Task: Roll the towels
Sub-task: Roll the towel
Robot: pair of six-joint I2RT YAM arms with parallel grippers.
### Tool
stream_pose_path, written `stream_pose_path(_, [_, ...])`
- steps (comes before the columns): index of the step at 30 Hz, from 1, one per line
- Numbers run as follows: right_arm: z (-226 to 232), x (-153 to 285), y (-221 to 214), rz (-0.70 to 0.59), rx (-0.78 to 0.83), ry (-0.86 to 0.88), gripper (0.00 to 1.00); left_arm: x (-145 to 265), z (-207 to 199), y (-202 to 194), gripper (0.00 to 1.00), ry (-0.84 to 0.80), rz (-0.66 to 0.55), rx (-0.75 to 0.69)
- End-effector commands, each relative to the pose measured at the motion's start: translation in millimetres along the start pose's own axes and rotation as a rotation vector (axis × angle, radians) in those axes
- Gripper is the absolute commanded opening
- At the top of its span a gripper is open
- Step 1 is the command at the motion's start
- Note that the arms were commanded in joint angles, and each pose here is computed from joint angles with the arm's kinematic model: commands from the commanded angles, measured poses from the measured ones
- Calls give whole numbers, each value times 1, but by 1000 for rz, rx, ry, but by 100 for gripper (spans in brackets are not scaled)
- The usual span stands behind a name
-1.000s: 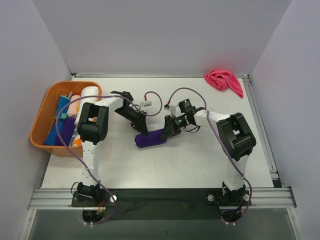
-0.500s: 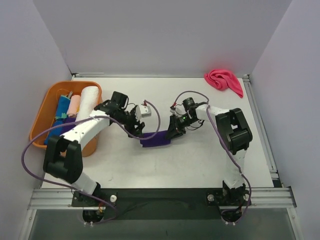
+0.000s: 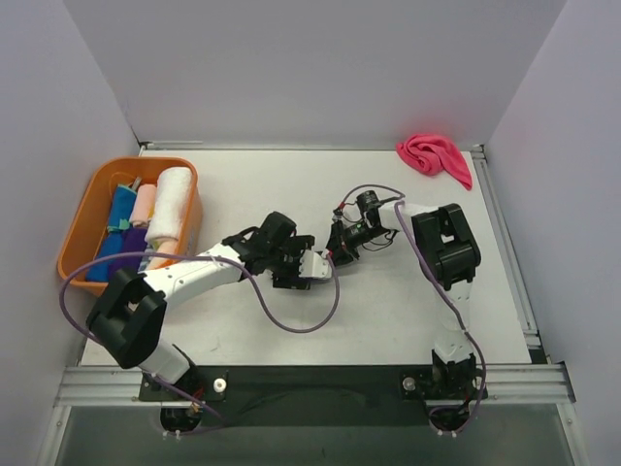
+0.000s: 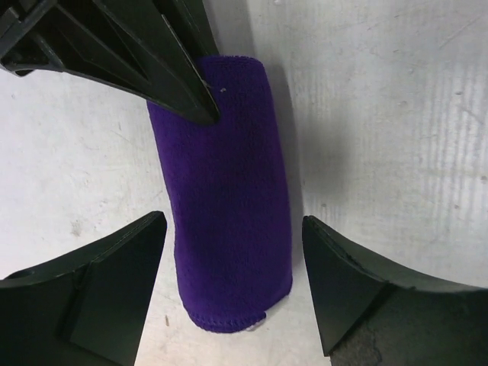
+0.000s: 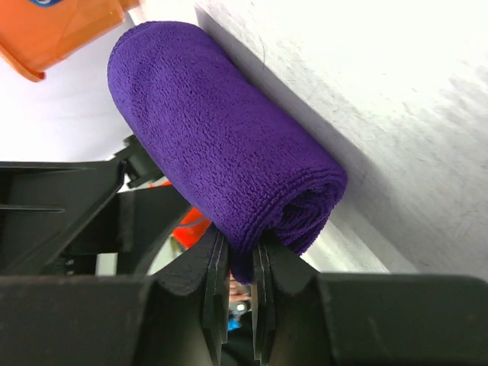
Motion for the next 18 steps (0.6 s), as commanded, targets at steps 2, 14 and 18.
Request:
stream_pose_path(2, [13, 6, -1, 34, -67, 63, 0, -12, 32, 8, 83, 86, 6, -129])
stream_pose_path(14, [18, 15, 17, 41, -147, 146, 0, -56, 11, -23, 76, -34, 55, -126])
stream_pose_path(18, [25, 19, 23, 40, -139, 175, 0, -71, 6, -39, 59, -130, 105, -41])
Point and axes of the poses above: each gripper's point midway between its finger pads, its own x axis back along the fingers, its own z axis along the line the jaws close on, y = z × x, the point moved 1 cm from there along x, back along the fingers
